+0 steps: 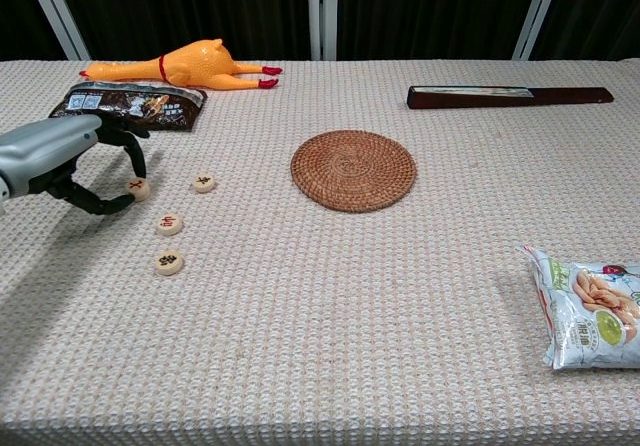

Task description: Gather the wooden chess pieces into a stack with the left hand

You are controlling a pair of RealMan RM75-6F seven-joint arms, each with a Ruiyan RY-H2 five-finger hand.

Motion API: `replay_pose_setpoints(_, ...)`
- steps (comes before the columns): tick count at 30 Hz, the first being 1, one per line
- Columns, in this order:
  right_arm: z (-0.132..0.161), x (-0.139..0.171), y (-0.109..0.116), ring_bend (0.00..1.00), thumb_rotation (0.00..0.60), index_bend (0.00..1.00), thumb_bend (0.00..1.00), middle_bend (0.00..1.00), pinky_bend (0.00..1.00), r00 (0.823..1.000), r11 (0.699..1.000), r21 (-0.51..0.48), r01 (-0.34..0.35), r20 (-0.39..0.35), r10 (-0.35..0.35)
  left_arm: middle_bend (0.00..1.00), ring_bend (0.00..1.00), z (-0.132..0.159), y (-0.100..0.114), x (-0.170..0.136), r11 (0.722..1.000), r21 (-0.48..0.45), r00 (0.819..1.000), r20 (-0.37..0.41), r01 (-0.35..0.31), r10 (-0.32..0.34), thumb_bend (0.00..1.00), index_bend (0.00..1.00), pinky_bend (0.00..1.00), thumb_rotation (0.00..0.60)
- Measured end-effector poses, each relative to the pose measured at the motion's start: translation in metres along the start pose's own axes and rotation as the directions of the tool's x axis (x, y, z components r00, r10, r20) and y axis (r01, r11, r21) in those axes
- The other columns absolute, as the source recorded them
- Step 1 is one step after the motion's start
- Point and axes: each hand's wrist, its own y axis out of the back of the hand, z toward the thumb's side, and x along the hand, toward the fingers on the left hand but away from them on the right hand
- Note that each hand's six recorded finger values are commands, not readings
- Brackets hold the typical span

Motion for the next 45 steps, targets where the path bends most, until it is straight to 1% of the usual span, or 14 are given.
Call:
replay_pose_setpoints(8, 0.0, 0.0, -0.001, 0.0, 0.6, 0.0, 0.25, 0.0, 0.0, 1.0, 1.0, 0.001, -0.002, 0.001, 0.002, 0.12, 0.0, -0.002, -0.001, -0.001, 1.0, -0.006, 1.0, -0.006, 0.009, -0.009, 0.35, 0.33, 0.0, 0.6)
replay_pose_setpoints(14, 0.0, 0.0, 0.0, 0.0, 0.6, 0.0, 0.25, 0.0, 0.0, 1.0, 1.0, 0.0, -0.001, 0.002, 0.001, 0.12, 0.0, 0.002, 0.004, -0.005, 1.0, -0.019, 1.0, 0.008, 0.002, -0.001, 0.35, 0.32, 0.0, 0.6)
replay_pose_setpoints(20, 0.0, 0.0, 0.001, 0.0, 0.6, 0.0, 0.25, 0.0, 0.0, 1.0, 1.0, -0.003, 0.005, 0.001, -0.005, 0.12, 0.0, 0.021, 0.016, -0.008, 0.999, -0.038, 0.998, 0.053, -0.02, 0.022, 0.34, 0.33, 0.0, 0.6)
replay_pose_setpoints(25, -0.001, 0.001, 0.003, 0.0, 0.6, 0.0, 0.25, 0.0, 0.0, 1.0, 1.0, -0.008, 0.009, 0.002, -0.009, 0.12, 0.0, 0.04, 0.022, 0.0, 1.0, -0.003, 0.997, 0.079, -0.018, 0.018, 0.34, 0.33, 0.0, 0.6)
replay_pose_setpoints(31, -0.002, 0.001, 0.005, 0.0, 0.6, 0.0, 0.25, 0.0, 0.0, 1.0, 1.0, -0.017, 0.013, 0.001, -0.013, 0.12, 0.0, 0.062, 0.014, 0.018, 1.0, 0.026, 0.997, 0.074, 0.015, -0.017, 0.33, 0.33, 0.0, 0.6)
replay_pose_setpoints(34, -0.003, 0.002, 0.006, 0.0, 0.6, 0.0, 0.25, 0.0, 0.0, 1.0, 1.0, -0.021, 0.013, 0.0, -0.013, 0.12, 0.0, 0.066, 0.008, 0.024, 0.999, 0.039, 0.998, 0.059, 0.032, -0.035, 0.33, 0.33, 0.0, 0.6)
replay_pose_setpoints(38, -0.004, 0.001, 0.008, 0.0, 0.6, 0.0, 0.25, 0.0, 0.0, 1.0, 1.0, -0.026, 0.015, 0.0, -0.015, 0.12, 0.0, 0.067, 0.002, 0.03, 0.998, 0.05, 0.998, 0.037, 0.048, -0.05, 0.33, 0.34, 0.0, 0.6)
replay_pose_setpoints(45, -0.005, 0.002, 0.01, 0.0, 0.6, 0.0, 0.25, 0.0, 0.0, 1.0, 0.999, -0.029, 0.018, -0.001, -0.019, 0.12, 0.0, 0.065, 0.001, 0.035, 0.997, 0.063, 0.998, 0.013, 0.053, -0.054, 0.34, 0.36, 0.0, 0.6)
